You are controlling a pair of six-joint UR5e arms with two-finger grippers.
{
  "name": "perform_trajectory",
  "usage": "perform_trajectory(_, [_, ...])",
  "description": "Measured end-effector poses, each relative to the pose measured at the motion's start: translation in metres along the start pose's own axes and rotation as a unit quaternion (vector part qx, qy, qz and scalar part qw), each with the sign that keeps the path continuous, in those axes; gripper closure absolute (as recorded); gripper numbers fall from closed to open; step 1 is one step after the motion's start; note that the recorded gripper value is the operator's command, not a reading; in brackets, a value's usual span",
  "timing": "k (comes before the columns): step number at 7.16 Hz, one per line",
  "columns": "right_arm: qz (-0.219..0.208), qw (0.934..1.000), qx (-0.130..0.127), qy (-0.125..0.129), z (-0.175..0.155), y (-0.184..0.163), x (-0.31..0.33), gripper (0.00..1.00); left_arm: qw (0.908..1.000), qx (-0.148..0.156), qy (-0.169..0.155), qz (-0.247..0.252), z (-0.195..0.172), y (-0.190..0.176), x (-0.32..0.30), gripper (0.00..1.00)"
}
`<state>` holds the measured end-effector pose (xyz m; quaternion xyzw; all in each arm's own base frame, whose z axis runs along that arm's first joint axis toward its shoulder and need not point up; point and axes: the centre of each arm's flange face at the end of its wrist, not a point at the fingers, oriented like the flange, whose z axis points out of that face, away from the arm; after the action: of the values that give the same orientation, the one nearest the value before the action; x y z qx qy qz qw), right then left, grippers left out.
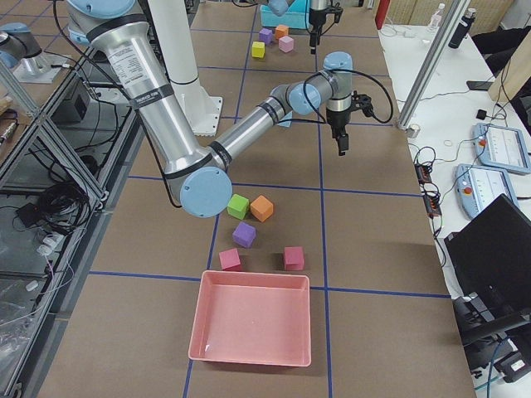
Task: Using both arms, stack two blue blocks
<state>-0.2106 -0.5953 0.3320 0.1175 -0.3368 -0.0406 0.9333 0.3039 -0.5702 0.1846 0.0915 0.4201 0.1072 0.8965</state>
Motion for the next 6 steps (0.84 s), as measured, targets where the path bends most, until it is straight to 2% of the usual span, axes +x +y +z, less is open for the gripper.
perform_trajectory(2, [0.052,0.9982,-0.028,-0.009,-0.003,0.024,0.111,0.0,0.9988,0.0,-0.032,0.038,-0.053,0.001,-0.121,0.01])
perform_trajectory(3, [0.069,0.9965,-0.042,-0.018,-0.004,0.048,0.168,0.0,0.9975,-0.013,-0.051,0.047,-0.076,0.008,-0.185,0.01])
perform_trajectory(4, [0.068,0.996,-0.052,-0.025,-0.004,0.074,0.216,0.0,0.9973,-0.026,-0.054,0.042,-0.092,0.021,-0.25,0.01])
perform_trajectory(6, [0.079,0.9944,-0.059,-0.039,-0.008,0.11,0.269,0.0,0.9974,-0.048,-0.043,0.033,-0.094,0.058,-0.368,0.01])
